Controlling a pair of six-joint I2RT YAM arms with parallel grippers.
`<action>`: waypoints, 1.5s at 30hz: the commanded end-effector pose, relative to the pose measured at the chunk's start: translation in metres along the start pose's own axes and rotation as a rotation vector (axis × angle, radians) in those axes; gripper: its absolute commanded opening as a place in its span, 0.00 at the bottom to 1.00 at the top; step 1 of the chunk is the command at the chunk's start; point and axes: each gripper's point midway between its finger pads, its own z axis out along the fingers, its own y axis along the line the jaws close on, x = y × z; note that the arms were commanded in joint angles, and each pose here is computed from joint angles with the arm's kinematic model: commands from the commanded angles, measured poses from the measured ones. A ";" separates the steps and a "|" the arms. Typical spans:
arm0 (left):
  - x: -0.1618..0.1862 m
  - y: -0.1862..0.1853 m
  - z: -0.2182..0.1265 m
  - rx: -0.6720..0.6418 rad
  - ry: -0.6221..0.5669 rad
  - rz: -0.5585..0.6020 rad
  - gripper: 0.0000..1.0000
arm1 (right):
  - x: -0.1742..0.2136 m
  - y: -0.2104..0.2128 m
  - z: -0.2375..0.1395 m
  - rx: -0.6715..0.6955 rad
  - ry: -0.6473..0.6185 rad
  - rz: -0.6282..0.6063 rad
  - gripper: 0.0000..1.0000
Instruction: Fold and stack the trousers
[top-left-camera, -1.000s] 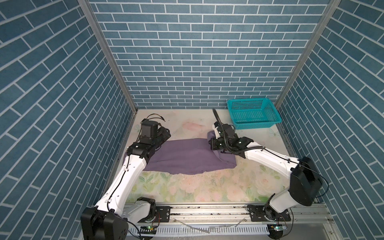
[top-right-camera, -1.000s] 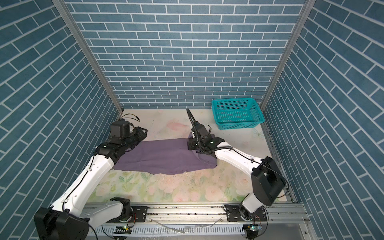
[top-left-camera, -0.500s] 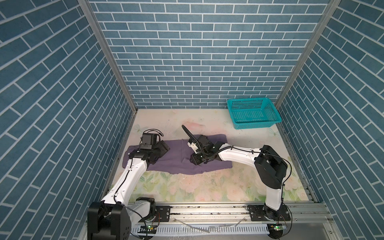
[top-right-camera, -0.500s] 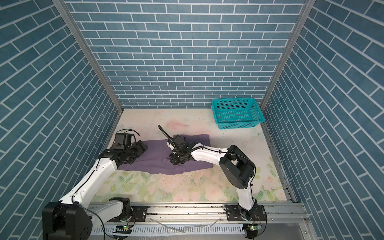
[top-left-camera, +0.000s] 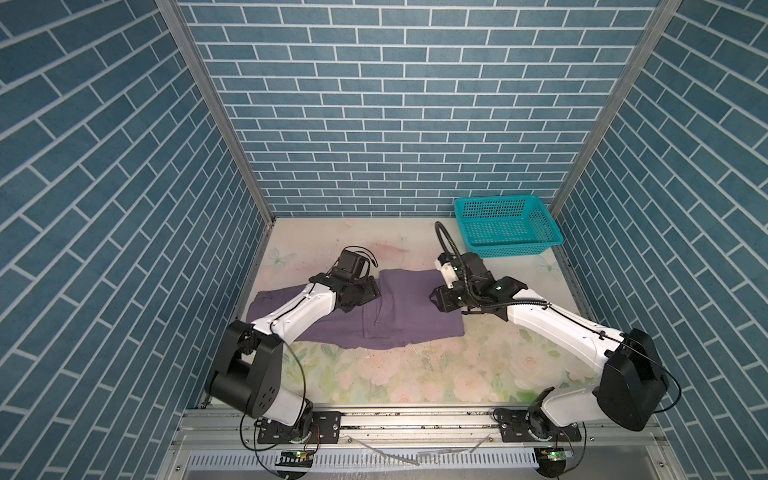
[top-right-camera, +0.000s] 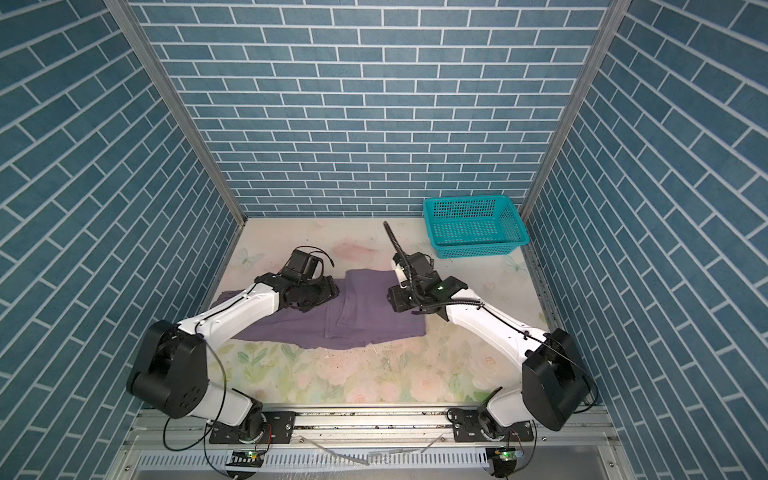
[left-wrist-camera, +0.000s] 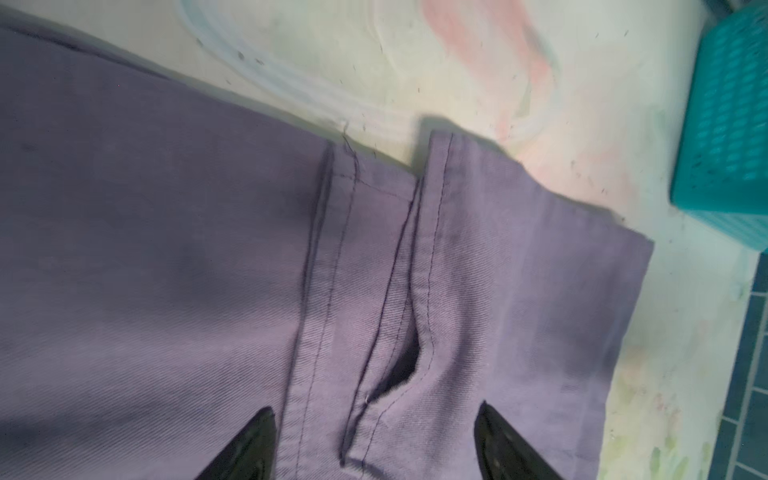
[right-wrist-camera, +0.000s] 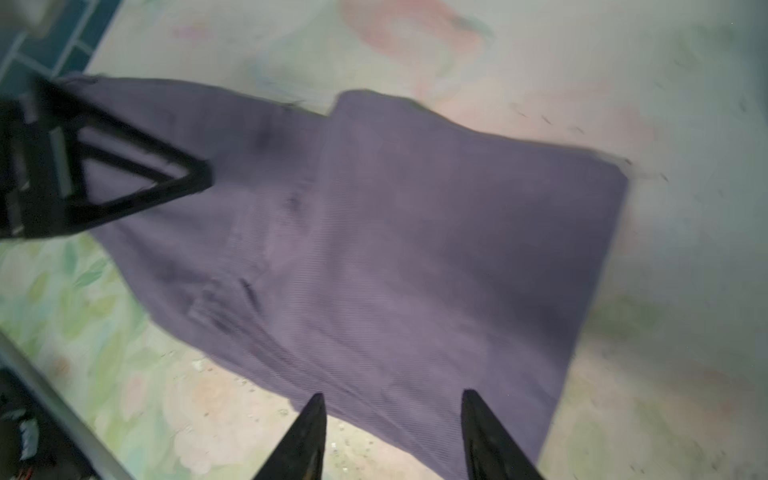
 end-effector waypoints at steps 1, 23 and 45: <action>0.004 -0.027 0.016 0.043 0.008 0.058 0.71 | 0.030 -0.020 0.010 -0.045 0.098 0.185 0.48; 0.000 -0.012 -0.016 -0.176 0.032 0.122 0.00 | 0.032 -0.042 0.028 -0.105 0.127 0.390 0.38; 0.009 0.012 0.000 -0.165 0.087 0.029 0.81 | 0.043 -0.064 0.030 0.033 0.172 0.374 0.55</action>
